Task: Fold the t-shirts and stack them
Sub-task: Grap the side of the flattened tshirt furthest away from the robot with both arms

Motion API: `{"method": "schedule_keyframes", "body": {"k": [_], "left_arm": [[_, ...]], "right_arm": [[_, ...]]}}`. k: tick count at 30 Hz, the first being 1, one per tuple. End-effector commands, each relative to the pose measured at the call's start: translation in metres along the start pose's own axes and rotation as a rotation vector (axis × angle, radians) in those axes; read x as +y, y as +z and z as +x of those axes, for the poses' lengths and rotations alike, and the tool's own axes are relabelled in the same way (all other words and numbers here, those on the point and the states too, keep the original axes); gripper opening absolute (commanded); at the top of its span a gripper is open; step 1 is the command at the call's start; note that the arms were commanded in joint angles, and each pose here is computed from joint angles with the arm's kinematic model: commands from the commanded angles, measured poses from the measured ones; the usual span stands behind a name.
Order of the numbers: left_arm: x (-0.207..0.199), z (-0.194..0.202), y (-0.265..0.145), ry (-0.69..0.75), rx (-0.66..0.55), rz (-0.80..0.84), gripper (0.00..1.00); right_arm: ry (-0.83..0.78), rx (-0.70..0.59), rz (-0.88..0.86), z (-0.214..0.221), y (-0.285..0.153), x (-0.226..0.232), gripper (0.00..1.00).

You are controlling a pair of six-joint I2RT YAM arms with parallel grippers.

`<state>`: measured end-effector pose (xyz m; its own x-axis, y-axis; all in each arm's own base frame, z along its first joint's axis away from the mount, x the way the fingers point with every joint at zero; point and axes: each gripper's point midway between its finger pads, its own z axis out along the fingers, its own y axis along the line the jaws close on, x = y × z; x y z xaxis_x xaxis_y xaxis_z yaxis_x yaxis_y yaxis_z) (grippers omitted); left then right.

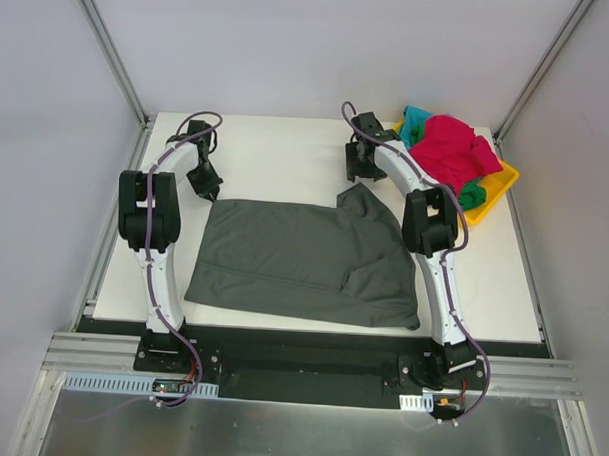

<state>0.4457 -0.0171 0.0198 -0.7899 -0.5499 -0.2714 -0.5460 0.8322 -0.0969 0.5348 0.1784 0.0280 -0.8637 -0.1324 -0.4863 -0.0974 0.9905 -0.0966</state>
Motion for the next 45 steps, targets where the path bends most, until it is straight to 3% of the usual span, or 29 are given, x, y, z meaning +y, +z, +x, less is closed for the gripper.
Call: {"method": "schedule_keyframes", "body": {"k": [1,7,13,18,24,29,34,45], "left_arm": [[0.011,0.025,0.007,0.031,0.081,-0.03,0.0],[0.008,0.023,-0.005,0.043,0.068,0.0,0.0],[0.002,0.021,-0.02,0.046,0.037,0.048,0.0],[-0.002,0.018,-0.026,0.04,0.012,0.073,0.0],[-0.004,0.009,-0.035,0.036,-0.024,0.085,0.0],[-0.005,0.009,-0.046,0.032,-0.045,0.107,0.0],[-0.001,0.017,-0.056,0.032,-0.055,0.123,0.0],[0.0,0.04,-0.081,0.045,-0.077,0.206,0.0]], "right_arm": [[0.027,0.094,-0.038,0.028,0.003,0.004,0.63],[0.026,0.135,-0.133,0.042,-0.004,0.02,0.56],[0.006,0.145,-0.104,0.054,-0.009,0.018,0.53],[0.009,0.14,-0.111,0.057,-0.012,0.02,0.38],[0.005,0.061,-0.095,0.034,-0.017,0.016,0.01],[-0.001,-0.074,-0.105,0.002,-0.049,0.012,0.01],[-0.009,-0.184,-0.119,-0.003,-0.084,0.004,0.01],[-0.075,-0.265,-0.207,0.039,-0.15,0.002,0.01]]}}
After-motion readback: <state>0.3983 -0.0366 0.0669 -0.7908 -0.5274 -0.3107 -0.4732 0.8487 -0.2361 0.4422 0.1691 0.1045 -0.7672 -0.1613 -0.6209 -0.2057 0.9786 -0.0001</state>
